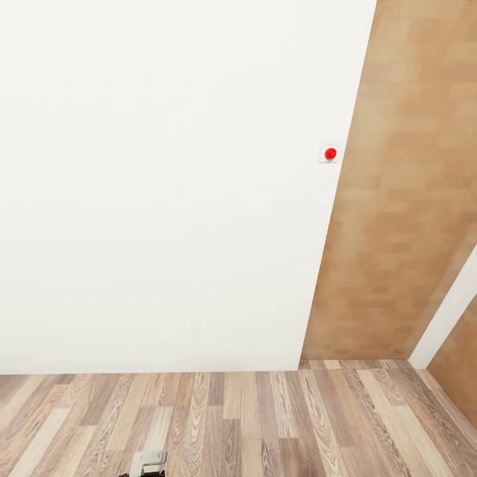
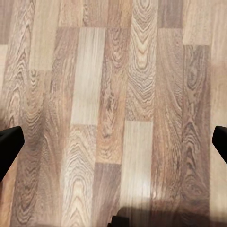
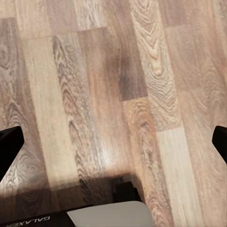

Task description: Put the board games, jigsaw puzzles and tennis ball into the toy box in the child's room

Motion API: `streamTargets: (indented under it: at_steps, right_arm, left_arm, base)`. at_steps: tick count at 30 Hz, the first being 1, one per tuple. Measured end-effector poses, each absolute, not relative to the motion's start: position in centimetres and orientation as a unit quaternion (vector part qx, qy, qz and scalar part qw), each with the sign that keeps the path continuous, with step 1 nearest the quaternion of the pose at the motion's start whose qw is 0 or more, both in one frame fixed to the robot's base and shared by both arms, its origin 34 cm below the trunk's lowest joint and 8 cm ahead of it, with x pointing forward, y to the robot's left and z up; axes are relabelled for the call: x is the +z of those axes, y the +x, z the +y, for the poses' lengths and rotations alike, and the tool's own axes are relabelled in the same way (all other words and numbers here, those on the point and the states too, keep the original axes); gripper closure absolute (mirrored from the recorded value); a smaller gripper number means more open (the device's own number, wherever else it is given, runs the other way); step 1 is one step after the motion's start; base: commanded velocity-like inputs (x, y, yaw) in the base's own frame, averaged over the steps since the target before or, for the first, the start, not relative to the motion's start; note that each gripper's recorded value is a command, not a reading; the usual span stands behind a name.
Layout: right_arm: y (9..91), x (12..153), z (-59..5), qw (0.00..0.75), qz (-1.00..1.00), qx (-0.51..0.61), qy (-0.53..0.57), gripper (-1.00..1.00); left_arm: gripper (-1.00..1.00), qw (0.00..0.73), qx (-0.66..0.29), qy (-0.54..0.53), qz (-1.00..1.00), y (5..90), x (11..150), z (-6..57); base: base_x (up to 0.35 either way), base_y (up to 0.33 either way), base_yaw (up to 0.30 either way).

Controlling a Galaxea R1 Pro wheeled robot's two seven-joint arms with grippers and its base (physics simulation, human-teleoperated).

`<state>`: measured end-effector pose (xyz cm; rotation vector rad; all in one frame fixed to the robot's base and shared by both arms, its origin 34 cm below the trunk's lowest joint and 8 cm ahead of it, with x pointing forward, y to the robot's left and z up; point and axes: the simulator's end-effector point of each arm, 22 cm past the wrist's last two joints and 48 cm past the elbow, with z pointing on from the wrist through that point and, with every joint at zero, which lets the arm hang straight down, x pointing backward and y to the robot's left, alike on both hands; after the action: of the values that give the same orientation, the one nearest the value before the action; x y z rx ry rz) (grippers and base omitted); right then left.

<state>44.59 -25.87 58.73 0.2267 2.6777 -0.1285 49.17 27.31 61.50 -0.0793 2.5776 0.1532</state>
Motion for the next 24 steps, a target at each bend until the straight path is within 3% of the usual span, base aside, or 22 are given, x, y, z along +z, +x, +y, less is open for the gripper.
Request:
streamTargets:
  at_steps: [24]
  right_arm:
    - [43.9, 61.5, -25.9, 0.223, 0.97, -0.047, 0.081, -1.0]
  left_arm:
    - [-1.0, 0.275, 0.057, -0.029, 0.959, 48.6, 64.3, 27.3]
  base:
    - [0.0, 0.0, 0.0]
